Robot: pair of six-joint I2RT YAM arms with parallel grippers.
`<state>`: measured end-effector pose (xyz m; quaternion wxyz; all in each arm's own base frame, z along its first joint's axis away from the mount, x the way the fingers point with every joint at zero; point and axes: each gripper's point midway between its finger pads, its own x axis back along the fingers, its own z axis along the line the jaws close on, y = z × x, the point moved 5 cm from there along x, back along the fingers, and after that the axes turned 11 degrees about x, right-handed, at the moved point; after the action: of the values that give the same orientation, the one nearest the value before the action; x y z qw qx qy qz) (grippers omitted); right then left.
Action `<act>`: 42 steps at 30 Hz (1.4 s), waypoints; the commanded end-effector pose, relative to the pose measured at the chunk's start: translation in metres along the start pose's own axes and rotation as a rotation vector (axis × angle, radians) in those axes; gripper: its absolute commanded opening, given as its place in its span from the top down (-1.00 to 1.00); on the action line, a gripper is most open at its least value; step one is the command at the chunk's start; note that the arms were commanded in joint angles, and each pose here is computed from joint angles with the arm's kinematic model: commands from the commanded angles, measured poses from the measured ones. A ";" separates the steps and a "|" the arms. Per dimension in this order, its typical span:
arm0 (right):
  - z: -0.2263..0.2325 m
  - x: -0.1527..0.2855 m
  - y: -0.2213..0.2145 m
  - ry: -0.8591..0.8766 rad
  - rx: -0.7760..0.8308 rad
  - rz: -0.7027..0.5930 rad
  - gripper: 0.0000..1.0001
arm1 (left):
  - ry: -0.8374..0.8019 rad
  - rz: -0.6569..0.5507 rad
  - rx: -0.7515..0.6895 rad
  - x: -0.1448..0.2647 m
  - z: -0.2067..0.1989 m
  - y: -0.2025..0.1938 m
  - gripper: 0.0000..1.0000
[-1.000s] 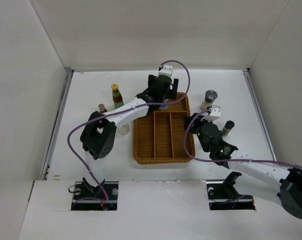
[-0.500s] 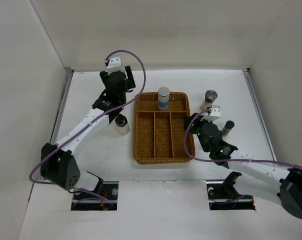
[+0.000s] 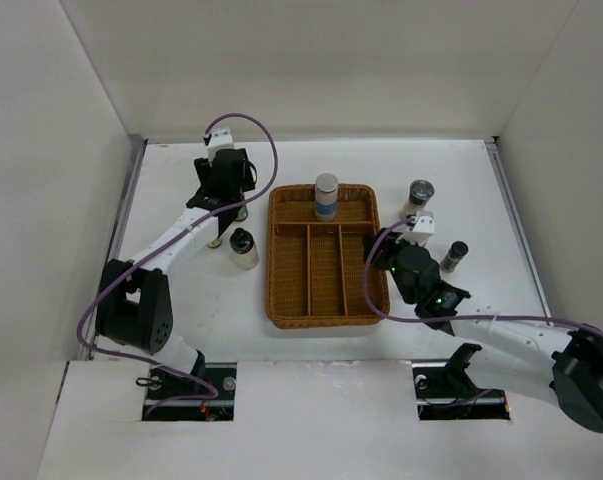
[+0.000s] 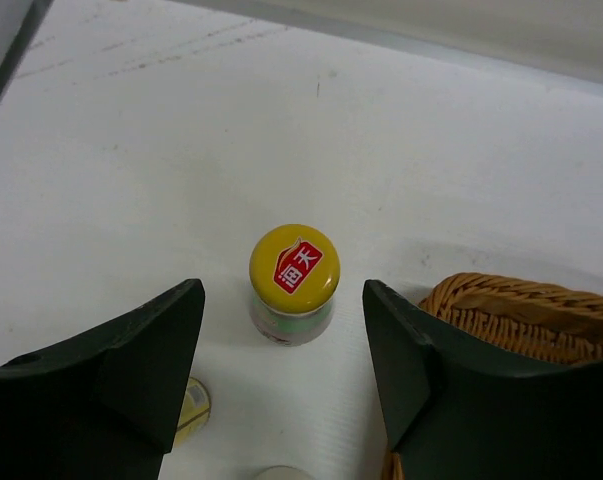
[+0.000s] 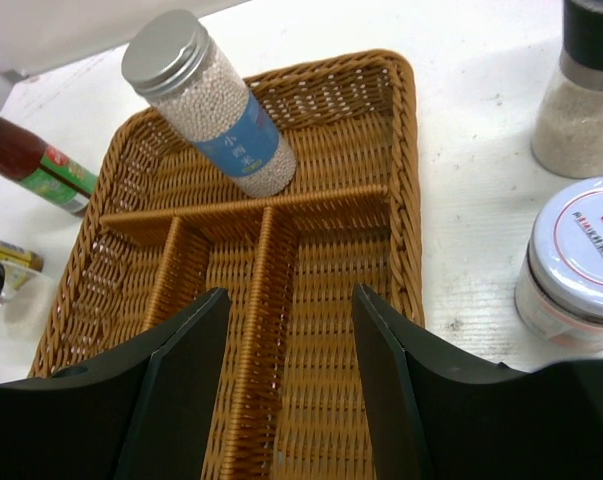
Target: Organize the condiment bottles
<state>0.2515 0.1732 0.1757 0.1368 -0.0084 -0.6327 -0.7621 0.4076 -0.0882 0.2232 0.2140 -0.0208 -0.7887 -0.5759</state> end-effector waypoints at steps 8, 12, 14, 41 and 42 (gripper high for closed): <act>0.013 -0.003 0.015 0.050 -0.035 -0.053 -0.18 | -0.013 -0.029 0.050 -0.022 -0.008 0.019 0.20; 0.015 -0.005 0.014 0.053 -0.029 -0.046 -0.18 | -0.018 -0.058 0.058 -0.017 -0.012 0.030 0.56; 0.015 -0.006 0.011 0.055 -0.029 -0.037 -0.18 | -0.031 -0.091 0.068 -0.009 -0.016 0.045 0.66; 0.016 -0.003 0.014 0.063 -0.037 -0.047 -0.17 | -0.400 -0.227 0.077 0.097 -0.140 0.092 0.73; 0.015 -0.003 0.013 0.062 -0.037 -0.045 -0.17 | -0.403 -0.217 0.068 0.094 -0.145 0.086 0.73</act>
<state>0.2510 0.1808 0.1707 0.1551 -0.0013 -0.6327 -0.7587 0.3840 -0.2015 0.3196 0.0614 -0.0879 -0.7963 -0.5953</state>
